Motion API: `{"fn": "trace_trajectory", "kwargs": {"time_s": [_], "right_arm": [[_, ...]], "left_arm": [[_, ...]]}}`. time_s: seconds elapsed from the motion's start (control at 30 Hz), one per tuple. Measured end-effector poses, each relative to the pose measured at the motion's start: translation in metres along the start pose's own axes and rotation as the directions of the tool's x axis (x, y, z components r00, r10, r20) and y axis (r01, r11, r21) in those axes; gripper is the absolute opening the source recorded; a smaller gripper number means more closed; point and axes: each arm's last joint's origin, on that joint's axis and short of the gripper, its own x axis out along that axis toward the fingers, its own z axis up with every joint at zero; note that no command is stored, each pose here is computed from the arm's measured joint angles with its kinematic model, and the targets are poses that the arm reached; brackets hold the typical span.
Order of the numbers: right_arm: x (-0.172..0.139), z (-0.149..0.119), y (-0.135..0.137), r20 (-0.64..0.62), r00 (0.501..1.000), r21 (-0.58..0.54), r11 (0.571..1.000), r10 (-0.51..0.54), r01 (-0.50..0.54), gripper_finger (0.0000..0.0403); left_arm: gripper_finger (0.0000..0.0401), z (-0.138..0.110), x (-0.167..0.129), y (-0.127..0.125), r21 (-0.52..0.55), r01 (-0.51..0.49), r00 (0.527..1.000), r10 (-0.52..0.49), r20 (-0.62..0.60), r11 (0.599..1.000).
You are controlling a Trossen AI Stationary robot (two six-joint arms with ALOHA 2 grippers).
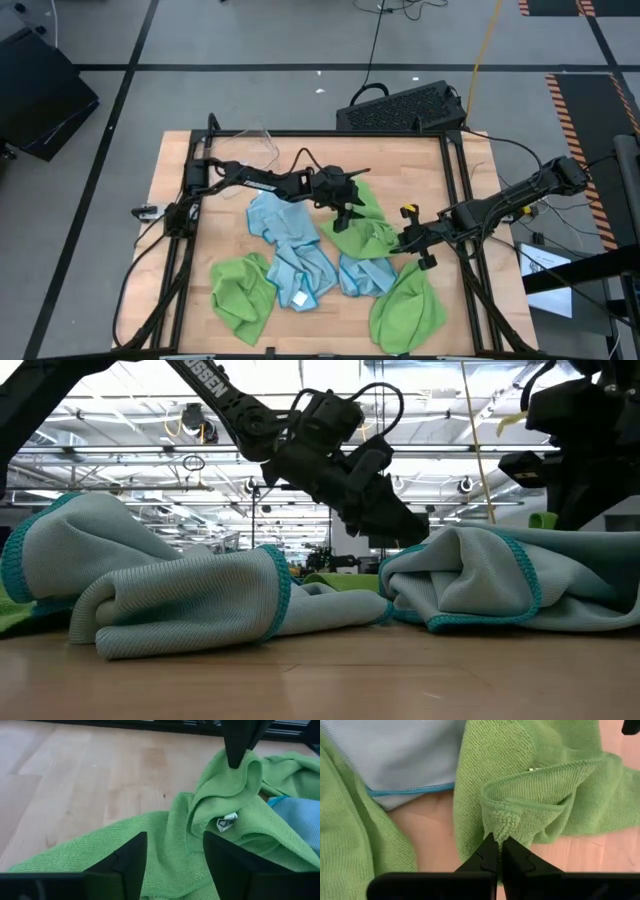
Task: Fold microfiber towels
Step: Fold the top right green microfiber cloth
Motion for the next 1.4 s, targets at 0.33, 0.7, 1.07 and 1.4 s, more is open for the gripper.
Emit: {"fn": "trace_trajectory", "kwargs": {"time_s": [0.33, 0.7, 1.07, 1.4], "right_arm": [[0.0, 0.0, -0.001, -0.001, 1.0, 0.025, 0.999, -0.03, 0.03, 0.0], [0.0, 0.0, -0.001, -0.001, 1.0, 0.001, 1.0, -0.026, 0.026, 0.0], [0.0, 0.0, -0.001, 0.002, 0.999, -0.026, 0.998, -0.049, 0.049, 0.0], [0.0, 0.007, -0.002, 0.074, 0.996, -0.04, 0.998, -0.051, 0.054, 0.0]], "left_arm": [[0.0242, -0.006, 0.011, -0.027, 0.001, 0.057, 0.998, -0.056, -0.03, 0.998], [0.0269, -0.003, 0.017, -0.048, 0.05, -0.03, 1.0, 0.03, -0.004, 0.998], [0.0269, -0.012, 0.017, -0.048, -0.078, -0.203, 0.977, 0.196, -0.086, 0.976], [0.0269, -0.008, 0.023, -0.087, 0.052, -0.251, 0.967, 0.253, -0.022, 0.967]]}}
